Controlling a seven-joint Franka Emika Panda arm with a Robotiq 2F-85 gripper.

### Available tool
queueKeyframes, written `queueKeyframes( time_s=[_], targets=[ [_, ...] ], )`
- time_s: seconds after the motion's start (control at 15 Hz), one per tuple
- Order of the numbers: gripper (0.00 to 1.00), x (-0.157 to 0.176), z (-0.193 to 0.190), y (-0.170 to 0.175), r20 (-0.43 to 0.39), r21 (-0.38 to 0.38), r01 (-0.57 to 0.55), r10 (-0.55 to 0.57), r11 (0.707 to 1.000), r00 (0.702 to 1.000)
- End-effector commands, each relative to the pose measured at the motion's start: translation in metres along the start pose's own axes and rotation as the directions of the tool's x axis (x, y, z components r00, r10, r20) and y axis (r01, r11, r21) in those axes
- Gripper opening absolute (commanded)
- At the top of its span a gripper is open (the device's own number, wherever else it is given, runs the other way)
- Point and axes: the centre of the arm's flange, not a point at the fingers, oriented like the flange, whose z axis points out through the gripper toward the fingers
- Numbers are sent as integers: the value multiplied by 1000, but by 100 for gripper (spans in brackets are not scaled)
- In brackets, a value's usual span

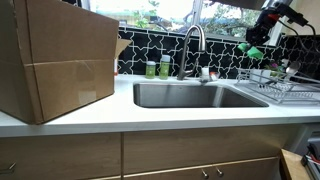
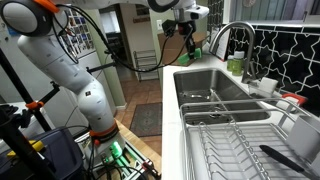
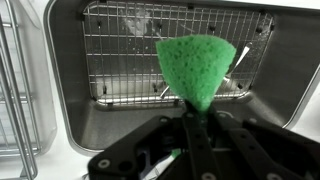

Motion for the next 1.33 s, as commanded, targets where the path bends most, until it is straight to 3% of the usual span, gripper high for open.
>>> queueKeyframes(
  time_s=[0.0, 0.07, 0.13, 1.07, 1.13, 1.27],
  targets=[
    [3, -1, -1, 0, 24, -1, -2, 2, 1000, 1000],
    [3, -2, -1, -2, 18, 3, 2, -2, 1000, 1000],
    [11, 0, 0, -1, 0, -1, 3, -3, 1000, 1000],
    [11, -1, 0, -3, 1, -1, 5, -5, 1000, 1000],
    [3, -1, 0, -3, 1, -1, 5, -5, 1000, 1000],
    [3, -1, -8, -2, -17, -11, 4, -4, 1000, 1000]
  ],
)
